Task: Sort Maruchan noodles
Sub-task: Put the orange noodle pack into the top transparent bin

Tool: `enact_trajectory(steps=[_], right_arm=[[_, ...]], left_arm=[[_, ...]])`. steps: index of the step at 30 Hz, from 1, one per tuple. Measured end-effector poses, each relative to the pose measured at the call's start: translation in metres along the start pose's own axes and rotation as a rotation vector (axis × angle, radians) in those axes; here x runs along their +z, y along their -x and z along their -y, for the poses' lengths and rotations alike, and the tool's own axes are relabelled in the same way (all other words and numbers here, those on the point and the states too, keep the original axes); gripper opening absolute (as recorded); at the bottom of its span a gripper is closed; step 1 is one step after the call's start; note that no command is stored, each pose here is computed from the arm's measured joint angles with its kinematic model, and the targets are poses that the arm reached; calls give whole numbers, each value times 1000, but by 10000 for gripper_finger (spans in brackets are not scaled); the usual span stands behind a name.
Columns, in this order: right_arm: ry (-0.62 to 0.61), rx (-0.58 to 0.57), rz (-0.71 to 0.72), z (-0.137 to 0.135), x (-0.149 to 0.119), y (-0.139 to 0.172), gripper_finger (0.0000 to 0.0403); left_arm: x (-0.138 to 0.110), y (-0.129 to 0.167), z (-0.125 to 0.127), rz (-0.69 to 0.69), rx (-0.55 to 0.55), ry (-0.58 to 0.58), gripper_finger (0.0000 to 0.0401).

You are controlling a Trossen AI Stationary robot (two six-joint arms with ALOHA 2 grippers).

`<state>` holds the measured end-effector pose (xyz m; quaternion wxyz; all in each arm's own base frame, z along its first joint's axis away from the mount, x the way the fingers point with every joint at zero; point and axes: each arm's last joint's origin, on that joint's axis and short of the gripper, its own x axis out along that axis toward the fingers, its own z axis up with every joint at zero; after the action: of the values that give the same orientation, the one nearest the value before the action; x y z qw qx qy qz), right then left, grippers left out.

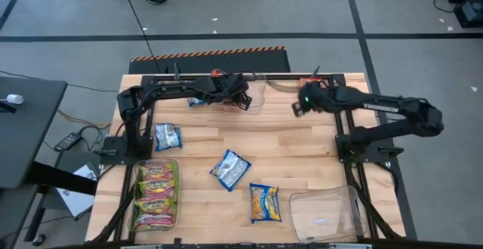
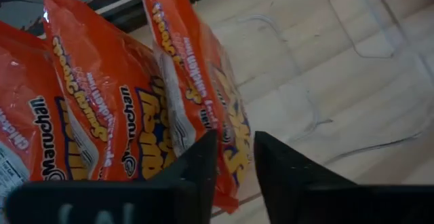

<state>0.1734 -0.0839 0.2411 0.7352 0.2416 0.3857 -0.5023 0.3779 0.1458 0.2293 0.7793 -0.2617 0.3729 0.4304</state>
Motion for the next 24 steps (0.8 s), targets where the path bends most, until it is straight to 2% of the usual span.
enact_trajectory(steps=[5, 8, 15, 19, 24], right_arm=[[-148, -122, -29, 17, 24, -41, 197], [-214, -173, -46, 26, 32, -64, 197], [-287, -242, -149, 41, 36, -109, 197], [-298, -232, -187, 43, 35, -124, 197], [-265, -223, -207, 34, 32, -128, 197]], left_arm=[[11, 8, -1, -16, -13, -24, 151], [21, 26, -4, -16, -40, -49, 165], [35, 109, -16, 78, -119, -76, 169], [29, 161, -27, 145, -155, -102, 169], [15, 212, -40, 228, -167, -125, 169]])
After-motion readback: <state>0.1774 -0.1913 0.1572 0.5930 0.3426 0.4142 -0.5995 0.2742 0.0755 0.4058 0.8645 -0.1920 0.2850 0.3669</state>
